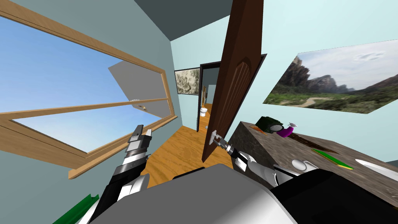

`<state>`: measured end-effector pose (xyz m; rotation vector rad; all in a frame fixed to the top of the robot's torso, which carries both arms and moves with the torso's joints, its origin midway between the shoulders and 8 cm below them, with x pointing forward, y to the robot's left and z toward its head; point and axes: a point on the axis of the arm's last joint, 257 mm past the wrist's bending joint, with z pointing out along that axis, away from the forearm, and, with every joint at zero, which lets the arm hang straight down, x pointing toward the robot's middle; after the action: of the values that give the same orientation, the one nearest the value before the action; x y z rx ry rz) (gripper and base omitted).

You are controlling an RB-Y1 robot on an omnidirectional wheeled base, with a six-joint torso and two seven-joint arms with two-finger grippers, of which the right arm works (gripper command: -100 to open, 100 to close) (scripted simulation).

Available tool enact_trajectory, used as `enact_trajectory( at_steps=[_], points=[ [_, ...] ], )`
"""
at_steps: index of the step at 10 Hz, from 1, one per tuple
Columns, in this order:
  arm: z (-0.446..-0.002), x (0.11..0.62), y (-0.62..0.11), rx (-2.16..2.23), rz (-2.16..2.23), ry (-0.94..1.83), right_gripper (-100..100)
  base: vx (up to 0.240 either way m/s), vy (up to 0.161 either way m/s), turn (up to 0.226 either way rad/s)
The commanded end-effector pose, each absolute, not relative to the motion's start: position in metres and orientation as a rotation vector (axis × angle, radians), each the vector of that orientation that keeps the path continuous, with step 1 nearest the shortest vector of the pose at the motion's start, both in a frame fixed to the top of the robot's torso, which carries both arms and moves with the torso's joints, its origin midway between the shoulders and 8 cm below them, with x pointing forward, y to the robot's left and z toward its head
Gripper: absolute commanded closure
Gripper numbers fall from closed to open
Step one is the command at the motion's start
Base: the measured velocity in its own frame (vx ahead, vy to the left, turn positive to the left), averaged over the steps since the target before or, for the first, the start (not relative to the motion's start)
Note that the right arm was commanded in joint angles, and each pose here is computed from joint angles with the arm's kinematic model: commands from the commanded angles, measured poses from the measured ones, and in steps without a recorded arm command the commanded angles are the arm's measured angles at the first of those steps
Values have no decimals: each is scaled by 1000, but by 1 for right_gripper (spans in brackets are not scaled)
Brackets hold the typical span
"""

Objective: Pull the door open

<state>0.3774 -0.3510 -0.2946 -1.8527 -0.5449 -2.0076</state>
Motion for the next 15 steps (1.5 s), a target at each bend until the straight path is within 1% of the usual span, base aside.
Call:
enact_trajectory(
  at_steps=[1, 4, 15],
  points=[
    [-303, 361, -334, -1822, -1965, -554, 100, 69, 38, -51],
    [-303, 350, -334, -1802, -1955, -571, 100, 56, 40, -39],
    [-303, 342, -335, -1789, -1948, -582, 100, 5, 3, -2]
  ],
)
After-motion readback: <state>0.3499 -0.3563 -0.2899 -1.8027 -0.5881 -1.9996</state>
